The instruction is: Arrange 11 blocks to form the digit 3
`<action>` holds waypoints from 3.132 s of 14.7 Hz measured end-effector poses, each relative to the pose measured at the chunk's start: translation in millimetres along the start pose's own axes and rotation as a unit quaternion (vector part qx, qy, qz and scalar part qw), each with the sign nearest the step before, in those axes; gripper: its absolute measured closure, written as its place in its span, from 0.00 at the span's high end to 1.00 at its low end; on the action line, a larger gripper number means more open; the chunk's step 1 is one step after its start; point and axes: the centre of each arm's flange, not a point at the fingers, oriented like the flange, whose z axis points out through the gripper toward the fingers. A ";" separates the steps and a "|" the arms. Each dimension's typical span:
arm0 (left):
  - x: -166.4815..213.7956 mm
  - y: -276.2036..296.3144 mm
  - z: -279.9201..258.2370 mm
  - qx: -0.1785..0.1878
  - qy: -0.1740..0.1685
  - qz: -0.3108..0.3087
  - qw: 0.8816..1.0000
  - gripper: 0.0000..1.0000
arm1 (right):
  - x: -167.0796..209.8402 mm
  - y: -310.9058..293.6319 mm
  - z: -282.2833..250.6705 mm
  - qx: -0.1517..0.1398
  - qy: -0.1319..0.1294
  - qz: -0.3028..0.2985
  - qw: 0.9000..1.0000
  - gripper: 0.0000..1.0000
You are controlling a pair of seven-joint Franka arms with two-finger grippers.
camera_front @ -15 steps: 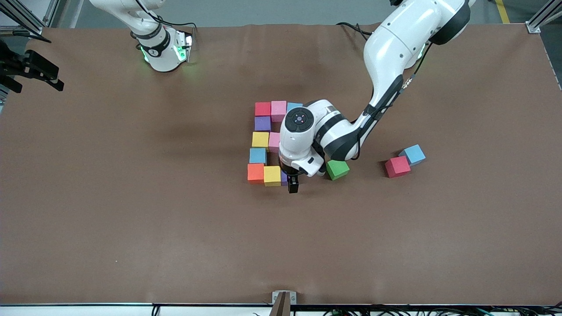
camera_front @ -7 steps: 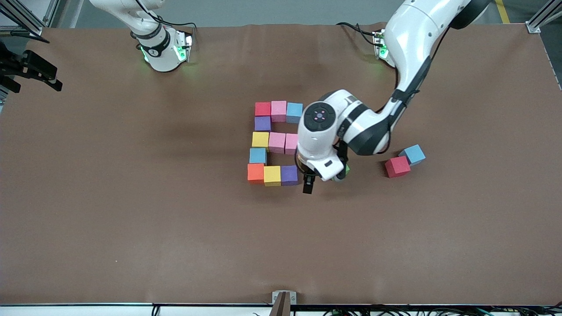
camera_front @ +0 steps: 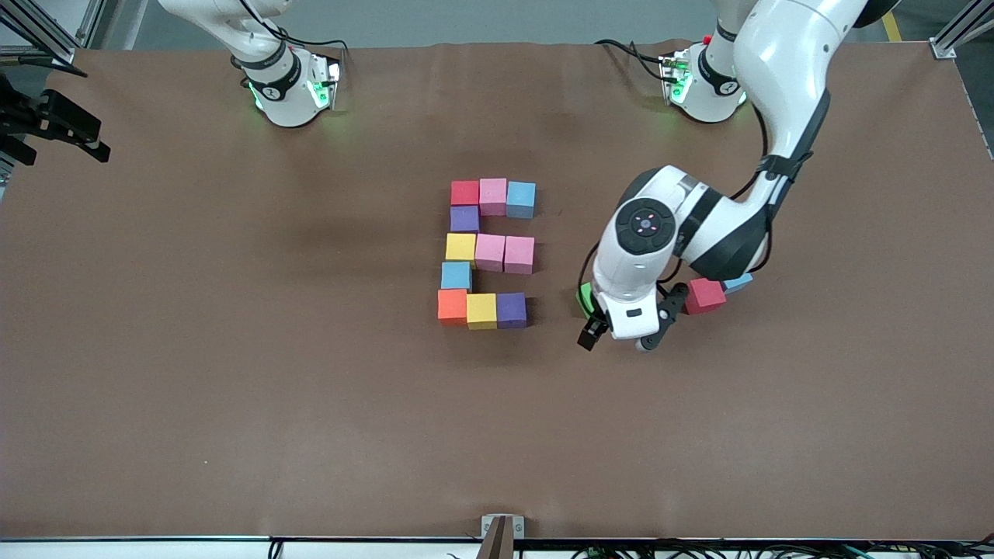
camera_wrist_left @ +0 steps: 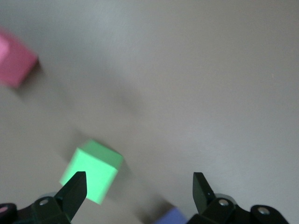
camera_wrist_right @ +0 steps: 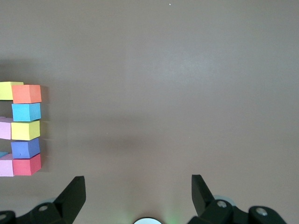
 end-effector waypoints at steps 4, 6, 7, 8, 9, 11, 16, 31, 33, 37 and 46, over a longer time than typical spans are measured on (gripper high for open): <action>37.9 -34.9 -15.1 0.012 0.013 0.137 0.990 1.00 | 0.2 -0.2 0.2 0.000 0.000 0.000 1.000 1.00; 63.8 -53.5 -27.3 0.017 0.021 0.210 0.977 0.99 | 0.2 -0.2 0.2 0.000 0.000 0.000 1.000 1.00; 75.6 -61.7 -34.5 0.023 0.023 0.231 0.973 0.98 | 0.2 -0.2 0.3 0.000 0.000 0.000 1.000 1.00; 86.5 -69.2 -42.8 0.029 0.024 0.241 0.970 0.95 | 0.3 -0.2 0.4 0.000 0.000 0.000 1.000 1.00; 96.6 -76.1 -52.9 0.031 0.025 0.252 0.967 0.95 | 0.4 -0.2 0.5 0.000 0.000 0.000 1.000 1.00; 111.1 -90.2 -74.0 0.032 0.017 0.267 0.963 0.96 | 0.5 -0.2 0.6 0.000 0.000 0.000 1.000 1.00; 140.7 -130.7 -132.2 0.031 -0.001 0.304 0.952 0.99 | 0.5 -0.4 0.8 0.000 -0.001 0.000 1.000 1.00; 221.7 -275.3 -266.6 -0.003 -0.011 0.378 0.926 1.00 | 3.6 -1.2 -0.8 -0.001 0.011 -0.001 1.000 1.00; 221.7 -274.3 -272.2 -0.006 -0.006 0.379 0.925 1.00 | 3.6 -1.3 -0.8 -0.001 0.011 -0.001 1.000 1.00; 225.4 -274.6 -287.9 -0.013 0.009 0.377 0.926 1.00 | 3.7 -1.3 -0.8 -0.001 0.011 -0.001 1.000 1.00; 229.5 -262.8 -293.5 -0.017 0.017 0.381 0.924 1.00 | 6.8 -1.4 0.9 -0.001 0.014 -0.002 1.000 1.00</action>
